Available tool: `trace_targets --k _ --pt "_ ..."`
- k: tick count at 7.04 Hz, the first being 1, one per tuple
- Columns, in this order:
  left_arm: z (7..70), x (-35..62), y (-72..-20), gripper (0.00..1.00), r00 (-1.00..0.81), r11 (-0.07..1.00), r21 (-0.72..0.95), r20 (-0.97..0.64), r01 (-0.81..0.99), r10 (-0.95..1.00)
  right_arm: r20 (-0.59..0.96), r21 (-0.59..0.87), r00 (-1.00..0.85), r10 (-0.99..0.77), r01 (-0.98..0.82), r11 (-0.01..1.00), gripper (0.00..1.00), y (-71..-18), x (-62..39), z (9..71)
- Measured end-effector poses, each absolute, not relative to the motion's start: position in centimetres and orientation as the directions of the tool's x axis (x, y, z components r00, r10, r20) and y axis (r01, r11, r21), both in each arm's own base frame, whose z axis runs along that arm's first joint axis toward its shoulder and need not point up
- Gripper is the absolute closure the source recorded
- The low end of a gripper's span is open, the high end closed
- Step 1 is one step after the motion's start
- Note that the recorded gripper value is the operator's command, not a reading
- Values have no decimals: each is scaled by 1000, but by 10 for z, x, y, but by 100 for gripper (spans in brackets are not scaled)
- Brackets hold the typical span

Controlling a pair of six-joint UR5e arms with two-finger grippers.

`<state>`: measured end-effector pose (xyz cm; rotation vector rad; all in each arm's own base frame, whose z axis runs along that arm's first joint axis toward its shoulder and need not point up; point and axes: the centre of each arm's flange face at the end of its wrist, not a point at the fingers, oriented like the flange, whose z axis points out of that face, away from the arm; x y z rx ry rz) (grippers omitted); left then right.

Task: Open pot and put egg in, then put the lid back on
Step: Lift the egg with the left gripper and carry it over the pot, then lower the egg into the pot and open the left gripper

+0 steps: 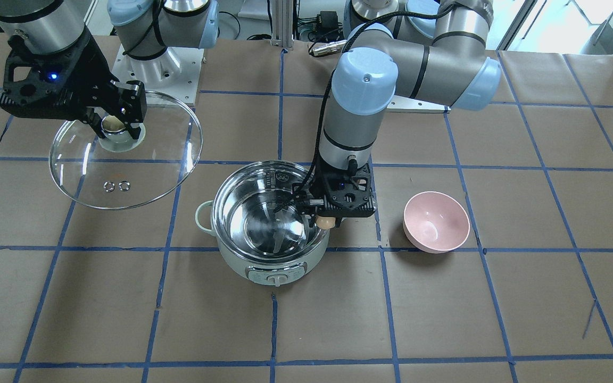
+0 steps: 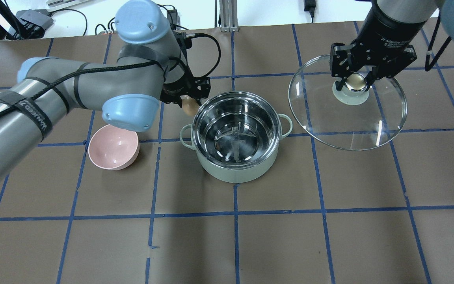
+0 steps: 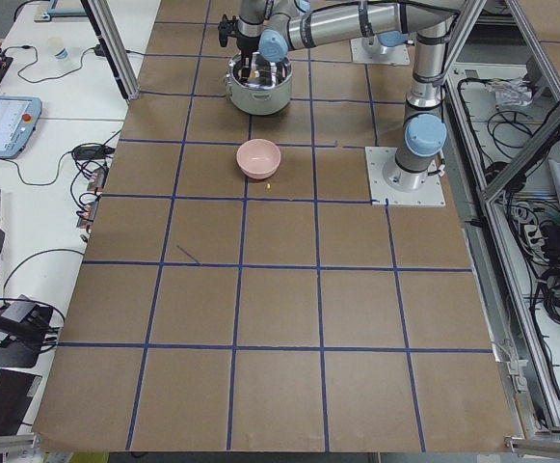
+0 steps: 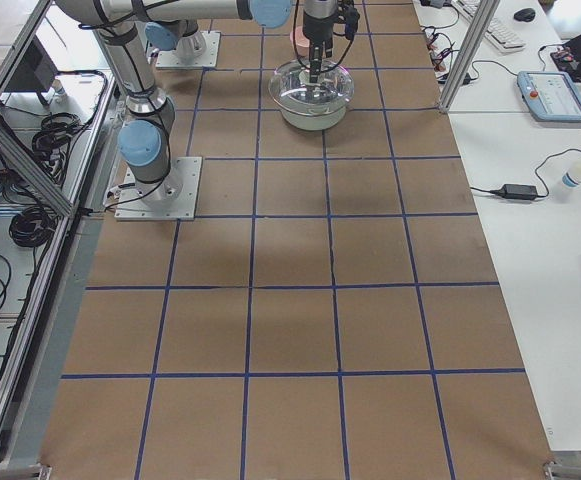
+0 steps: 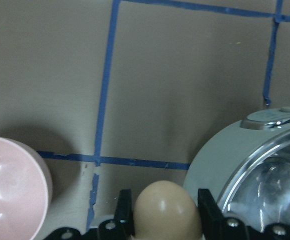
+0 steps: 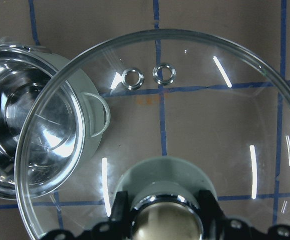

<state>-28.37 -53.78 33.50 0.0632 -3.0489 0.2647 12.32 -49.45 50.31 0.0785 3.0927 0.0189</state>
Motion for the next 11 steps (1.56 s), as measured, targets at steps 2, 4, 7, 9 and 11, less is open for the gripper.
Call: trace_targets --k 2,4,7,9,11 --pt "318 -296 -541 98 -996 983 -185 89 -20 -3 -47 21 -998 36 35 999 100 -492 122 499" --pt "299 -310 -539 98 -996 981 -193 80 26 42 -44 19 -999 29 28 999 100 -490 123 500" --pt "288 -316 -521 97 -993 978 -182 44 99 109 -48 21 -998 29 28 999 100 -490 123 498" --pt "275 -323 -513 67 -990 978 -159 27 131 137 -51 30 -998 24 22 999 100 -489 122 494" --pt "272 -322 -513 11 -990 977 -161 -7 138 139 -51 32 -999 19 18 999 100 -489 122 493"
